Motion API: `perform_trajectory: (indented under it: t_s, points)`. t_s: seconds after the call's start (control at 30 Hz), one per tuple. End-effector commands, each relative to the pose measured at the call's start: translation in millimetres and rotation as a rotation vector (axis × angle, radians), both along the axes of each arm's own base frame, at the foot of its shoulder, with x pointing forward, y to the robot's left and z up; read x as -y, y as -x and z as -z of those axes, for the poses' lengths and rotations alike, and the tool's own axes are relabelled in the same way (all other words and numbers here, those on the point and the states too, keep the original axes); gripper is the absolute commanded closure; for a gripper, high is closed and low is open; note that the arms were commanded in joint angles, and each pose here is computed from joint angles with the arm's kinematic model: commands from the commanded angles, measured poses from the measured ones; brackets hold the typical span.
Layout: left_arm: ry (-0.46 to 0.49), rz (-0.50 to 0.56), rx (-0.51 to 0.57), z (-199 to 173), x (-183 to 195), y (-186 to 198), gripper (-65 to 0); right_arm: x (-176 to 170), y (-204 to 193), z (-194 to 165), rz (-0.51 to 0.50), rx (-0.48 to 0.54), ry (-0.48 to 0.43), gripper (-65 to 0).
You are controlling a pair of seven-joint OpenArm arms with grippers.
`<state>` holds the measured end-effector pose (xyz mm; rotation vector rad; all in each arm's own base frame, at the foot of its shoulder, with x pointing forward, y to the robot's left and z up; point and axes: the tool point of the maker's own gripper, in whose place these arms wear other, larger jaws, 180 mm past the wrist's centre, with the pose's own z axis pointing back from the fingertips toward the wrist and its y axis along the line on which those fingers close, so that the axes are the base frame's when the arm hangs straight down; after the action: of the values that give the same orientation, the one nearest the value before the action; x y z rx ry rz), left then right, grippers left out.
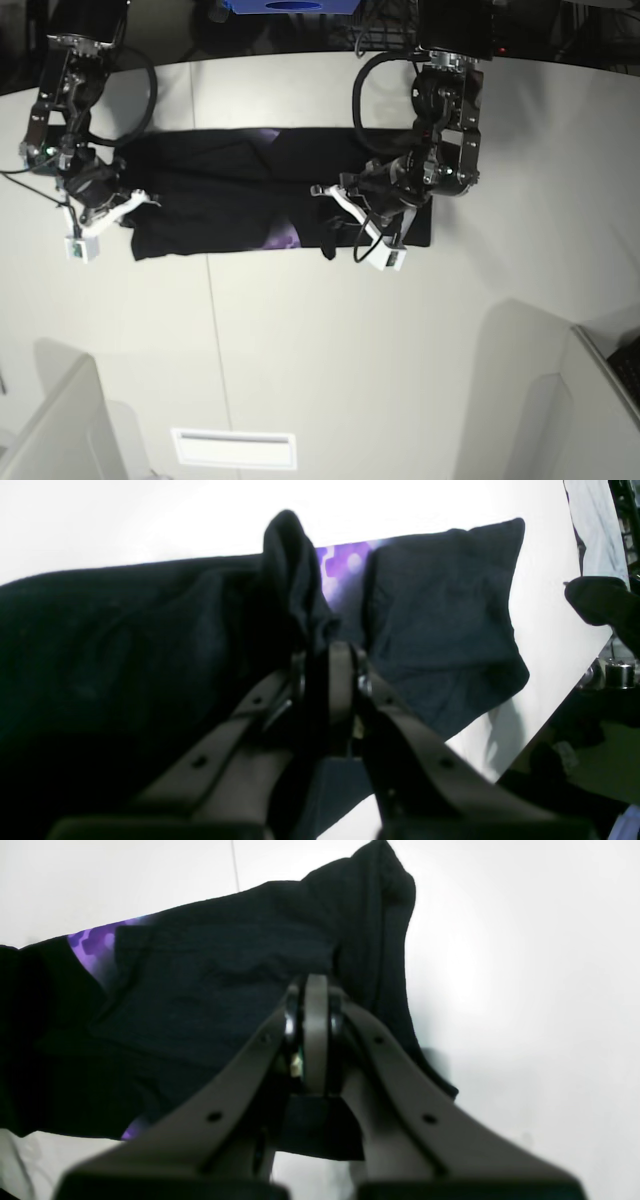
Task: Fold the T-shirt properly
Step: 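Fold the strip's end with the left gripper toward the right gripper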
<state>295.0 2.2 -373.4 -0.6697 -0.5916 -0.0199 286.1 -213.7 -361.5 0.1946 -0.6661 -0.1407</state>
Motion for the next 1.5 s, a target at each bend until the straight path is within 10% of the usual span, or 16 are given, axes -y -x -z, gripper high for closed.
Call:
perform_trajectory:
  t_s: [0.0, 0.7, 1.17, 1.33, 1.47]
  points:
    - [0.035, -0.002, 0.046, -15.5, 6.9, -9.8, 0.0, 4.4, -8.5, -12.9, -0.001, 0.048, 0.012, 0.0]
    - [0.058, 0.005, 0.047, -19.1, 15.1, -9.7, -0.8, 4.3, -8.7, -13.3, -0.001, 0.05, 0.012, 0.0]
    - [0.099, 0.072, 0.077, -34.4, 47.8, -11.6, -48.1, 4.3, -8.7, -13.3, -0.001, 0.05, 0.012, 0.0]
    - [0.103, 0.116, 0.12, -48.9, 60.8, -13.7, -38.0, 19.6, -11.8, -19.9, 0.047, 0.071, 0.015, 0.0]
    - [0.041, -0.001, 0.159, -52.7, 2.0, -15.4, -7.2, 38.1, -15.1, -26.0, 0.143, 0.106, -0.069, 0.0]
